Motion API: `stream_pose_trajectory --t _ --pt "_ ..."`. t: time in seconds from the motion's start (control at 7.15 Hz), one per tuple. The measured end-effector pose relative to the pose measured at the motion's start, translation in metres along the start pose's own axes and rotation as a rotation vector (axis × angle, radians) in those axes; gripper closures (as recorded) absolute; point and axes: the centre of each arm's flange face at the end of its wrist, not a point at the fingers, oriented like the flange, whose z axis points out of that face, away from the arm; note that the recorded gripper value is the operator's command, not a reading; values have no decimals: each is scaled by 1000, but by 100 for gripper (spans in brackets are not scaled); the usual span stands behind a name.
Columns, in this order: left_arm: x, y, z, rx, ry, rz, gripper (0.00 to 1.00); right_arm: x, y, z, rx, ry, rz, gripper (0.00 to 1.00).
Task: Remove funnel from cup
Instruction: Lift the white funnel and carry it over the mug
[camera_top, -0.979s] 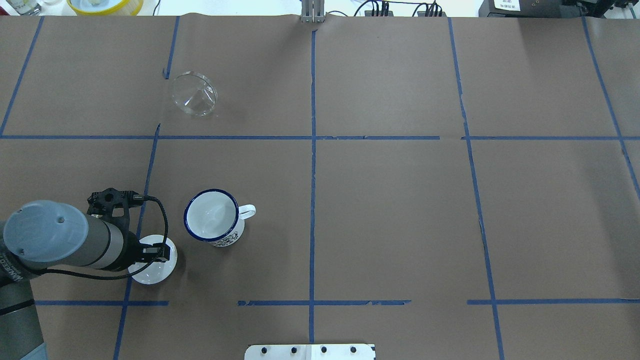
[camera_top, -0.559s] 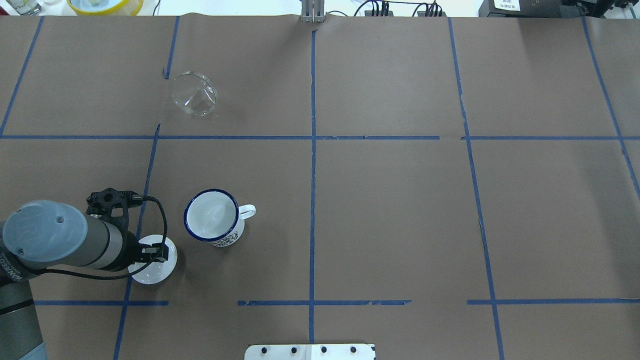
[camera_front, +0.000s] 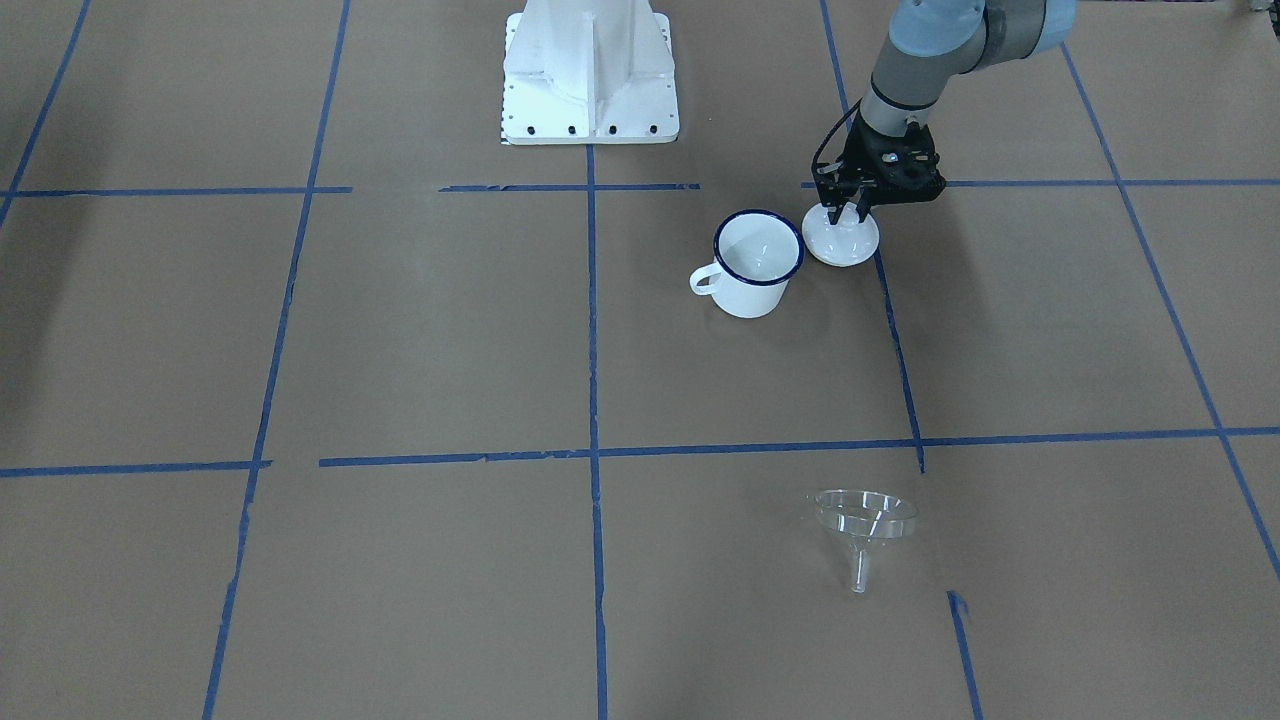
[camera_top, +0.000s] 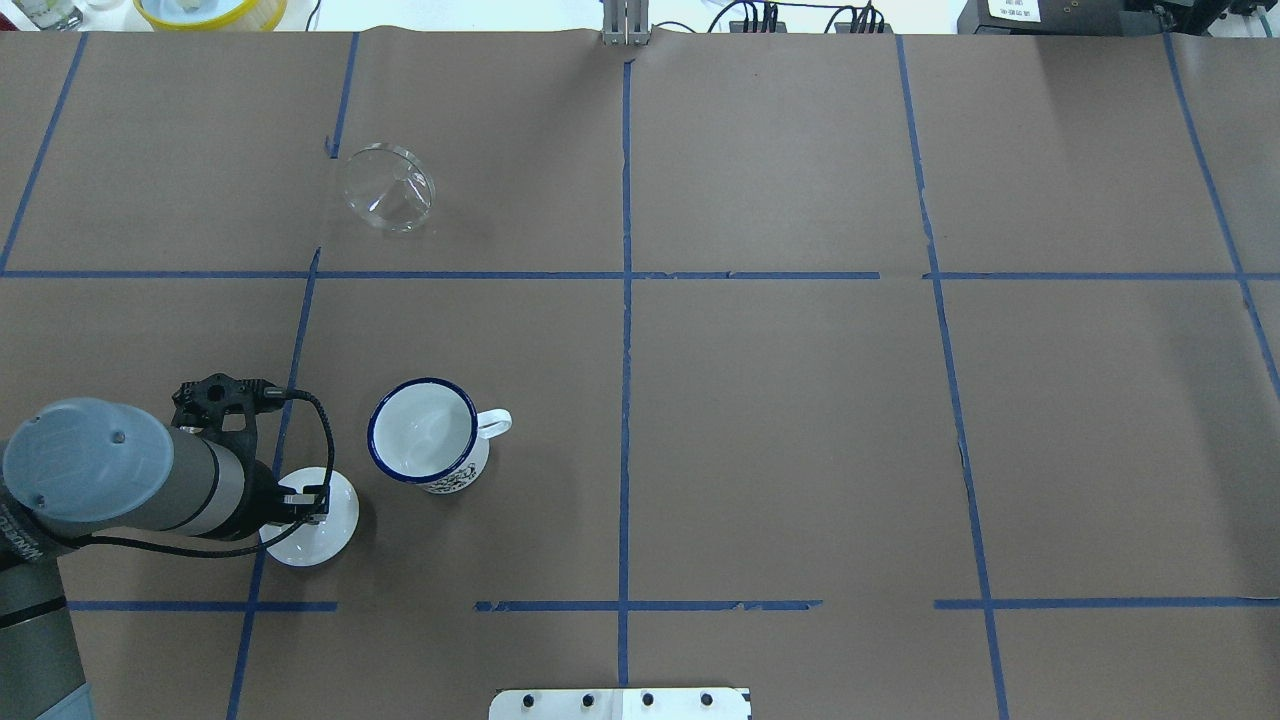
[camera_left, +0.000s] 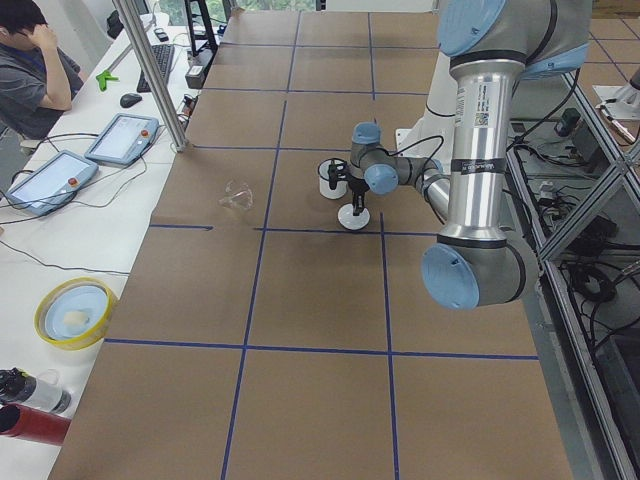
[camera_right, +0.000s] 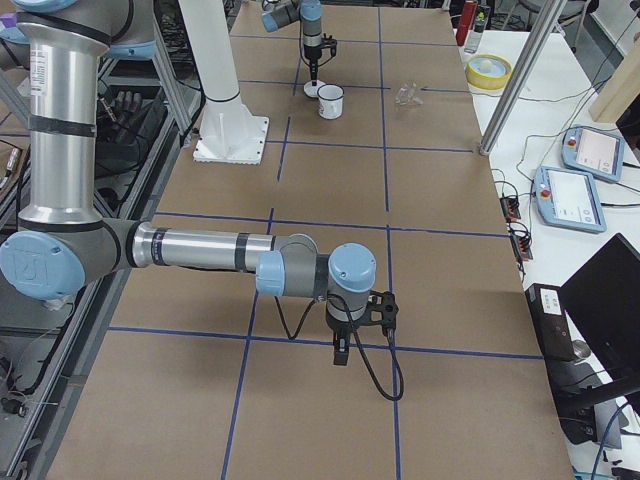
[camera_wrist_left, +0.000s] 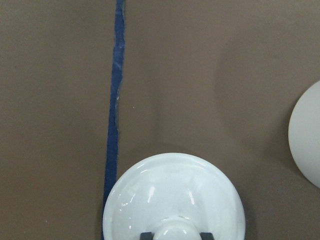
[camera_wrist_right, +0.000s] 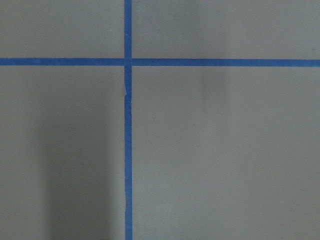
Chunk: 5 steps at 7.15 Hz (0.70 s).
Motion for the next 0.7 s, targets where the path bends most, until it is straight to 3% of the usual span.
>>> stream_pose_trajectory --t 0.7 --pt "-4 -8 -125 86 85 -42 100 0 0 0 0 0 0 0"
